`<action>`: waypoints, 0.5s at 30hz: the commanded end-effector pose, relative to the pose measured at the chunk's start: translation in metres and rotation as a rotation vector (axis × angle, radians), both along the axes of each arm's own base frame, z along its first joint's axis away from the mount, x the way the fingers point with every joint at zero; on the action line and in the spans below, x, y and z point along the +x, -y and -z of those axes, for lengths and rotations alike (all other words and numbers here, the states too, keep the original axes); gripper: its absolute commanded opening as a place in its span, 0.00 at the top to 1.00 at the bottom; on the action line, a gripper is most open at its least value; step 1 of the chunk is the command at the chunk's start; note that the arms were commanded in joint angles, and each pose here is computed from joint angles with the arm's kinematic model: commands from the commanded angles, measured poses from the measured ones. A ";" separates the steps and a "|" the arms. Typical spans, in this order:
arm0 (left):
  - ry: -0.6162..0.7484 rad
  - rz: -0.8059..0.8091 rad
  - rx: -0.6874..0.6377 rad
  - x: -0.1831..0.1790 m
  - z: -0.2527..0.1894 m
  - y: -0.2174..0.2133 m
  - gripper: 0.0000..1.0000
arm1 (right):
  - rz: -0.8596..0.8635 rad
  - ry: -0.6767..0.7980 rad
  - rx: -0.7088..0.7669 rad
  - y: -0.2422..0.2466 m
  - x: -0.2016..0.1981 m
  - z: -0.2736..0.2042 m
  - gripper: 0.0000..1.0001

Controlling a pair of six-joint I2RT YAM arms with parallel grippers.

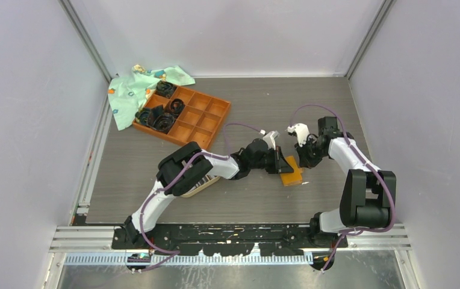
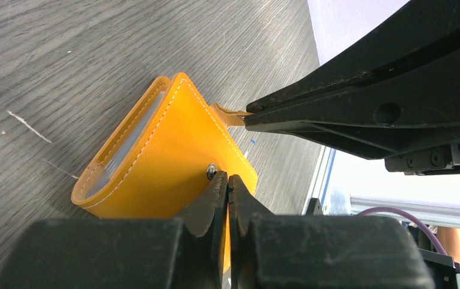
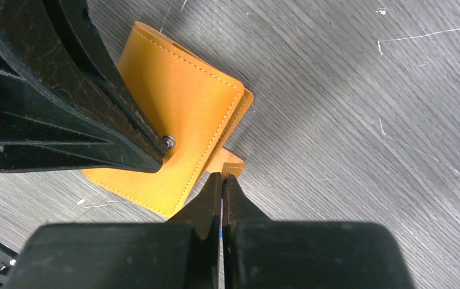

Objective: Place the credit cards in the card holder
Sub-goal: Close the card holder at the center of the board.

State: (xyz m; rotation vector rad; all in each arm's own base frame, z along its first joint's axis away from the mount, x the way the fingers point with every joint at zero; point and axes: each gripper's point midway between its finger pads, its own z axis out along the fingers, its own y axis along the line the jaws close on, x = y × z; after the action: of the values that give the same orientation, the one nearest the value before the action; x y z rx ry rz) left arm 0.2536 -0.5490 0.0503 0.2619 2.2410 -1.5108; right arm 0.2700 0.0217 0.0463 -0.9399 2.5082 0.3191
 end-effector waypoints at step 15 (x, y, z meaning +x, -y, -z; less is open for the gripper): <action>0.017 -0.131 0.062 0.011 0.002 -0.041 0.89 | -0.223 0.052 0.120 -0.085 0.043 -0.033 0.99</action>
State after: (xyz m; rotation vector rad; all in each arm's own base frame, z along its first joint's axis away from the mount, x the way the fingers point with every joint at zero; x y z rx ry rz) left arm 0.2576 -0.5235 0.0516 0.1682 2.2432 -1.4352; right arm 0.2995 0.0833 0.0645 -1.1323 2.3963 0.4320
